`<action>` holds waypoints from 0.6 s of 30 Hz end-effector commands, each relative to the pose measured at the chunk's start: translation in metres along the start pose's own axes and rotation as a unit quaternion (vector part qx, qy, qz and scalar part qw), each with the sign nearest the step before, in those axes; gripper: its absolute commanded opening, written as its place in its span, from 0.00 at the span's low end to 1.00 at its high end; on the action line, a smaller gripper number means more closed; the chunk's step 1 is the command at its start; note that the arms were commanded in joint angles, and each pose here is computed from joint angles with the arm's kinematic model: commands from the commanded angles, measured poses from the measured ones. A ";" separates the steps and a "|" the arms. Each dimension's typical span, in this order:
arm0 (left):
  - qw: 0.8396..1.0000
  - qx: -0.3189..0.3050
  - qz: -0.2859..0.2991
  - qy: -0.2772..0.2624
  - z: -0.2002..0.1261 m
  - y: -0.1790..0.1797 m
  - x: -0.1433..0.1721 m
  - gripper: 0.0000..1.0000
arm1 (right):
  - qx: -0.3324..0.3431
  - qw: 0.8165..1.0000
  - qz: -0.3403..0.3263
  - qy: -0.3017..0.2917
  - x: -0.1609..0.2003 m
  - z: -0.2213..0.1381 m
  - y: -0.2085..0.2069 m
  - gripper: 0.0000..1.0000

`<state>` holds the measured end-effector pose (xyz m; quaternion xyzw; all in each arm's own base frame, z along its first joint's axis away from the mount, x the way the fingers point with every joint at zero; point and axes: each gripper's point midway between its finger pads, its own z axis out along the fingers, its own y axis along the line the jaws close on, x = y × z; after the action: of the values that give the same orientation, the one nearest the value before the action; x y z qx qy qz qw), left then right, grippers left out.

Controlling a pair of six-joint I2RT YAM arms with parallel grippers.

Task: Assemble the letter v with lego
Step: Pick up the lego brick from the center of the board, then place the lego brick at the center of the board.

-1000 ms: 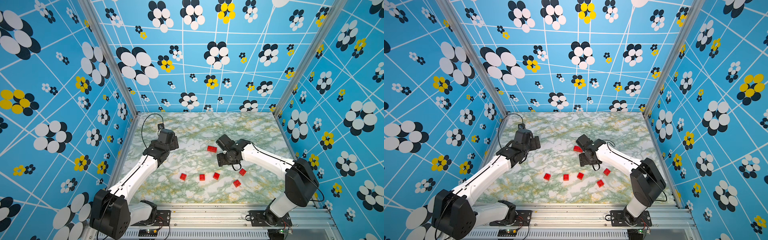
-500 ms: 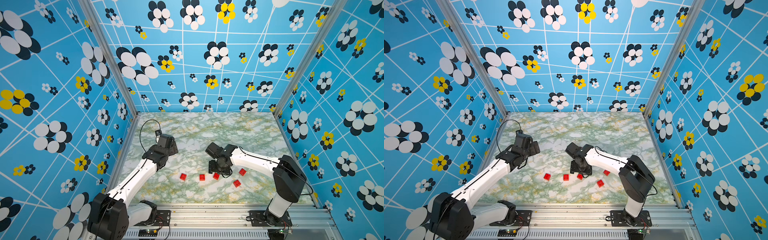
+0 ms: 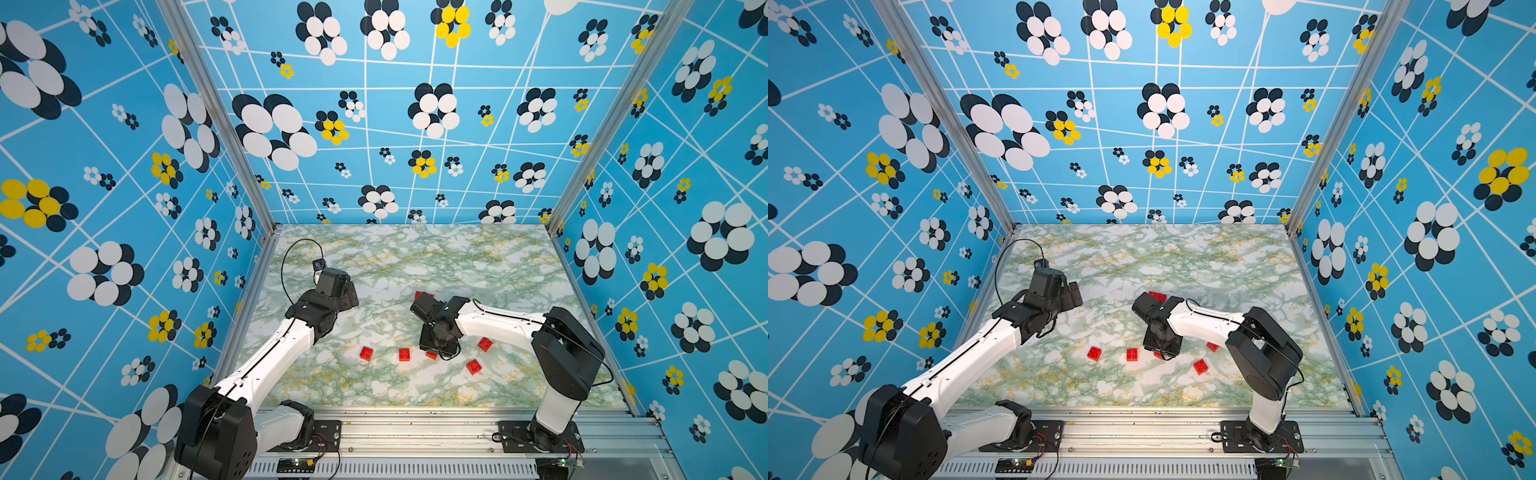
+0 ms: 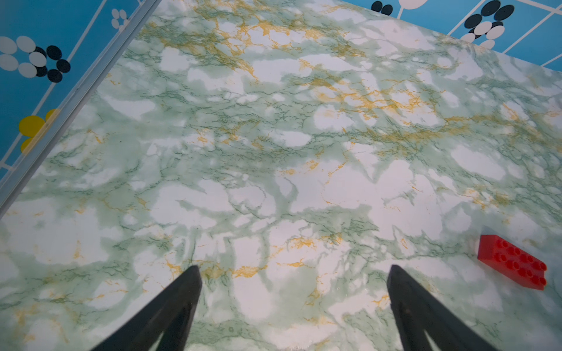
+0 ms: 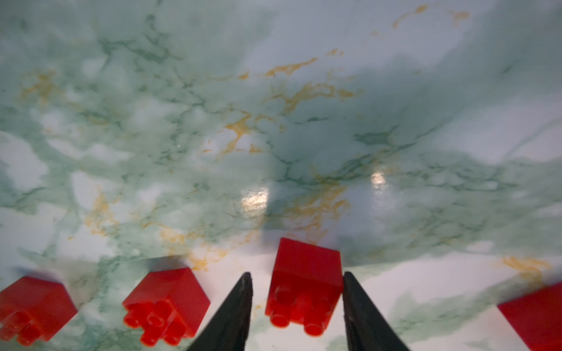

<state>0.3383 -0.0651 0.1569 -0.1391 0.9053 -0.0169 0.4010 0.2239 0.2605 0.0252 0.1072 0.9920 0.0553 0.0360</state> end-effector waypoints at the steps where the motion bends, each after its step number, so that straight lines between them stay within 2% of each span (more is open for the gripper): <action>1: 1.000 0.006 0.010 -0.002 0.000 -0.002 0.002 0.97 | 0.020 1.000 0.008 0.002 0.001 0.005 -0.008 0.44; 5: 1.000 0.009 0.007 -0.002 0.001 -0.003 0.002 0.97 | 0.032 0.999 -0.007 -0.004 -0.003 -0.003 -0.009 0.38; 7: 1.000 0.007 0.008 -0.002 0.002 -0.004 0.003 0.98 | 0.036 0.999 -0.018 -0.004 -0.005 -0.006 -0.007 0.31; 11: 1.000 0.004 0.009 0.000 0.003 -0.003 0.003 0.98 | 0.043 0.998 -0.054 -0.003 -0.015 -0.016 -0.001 0.32; 18: 1.000 0.002 0.008 0.000 0.003 -0.002 0.003 0.98 | 0.044 0.993 -0.106 0.012 -0.065 -0.021 0.017 0.32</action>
<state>0.3401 -0.0658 0.1568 -0.1395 0.9044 -0.0180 0.4028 0.2842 0.2747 0.0567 0.0401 0.9971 0.0414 0.0499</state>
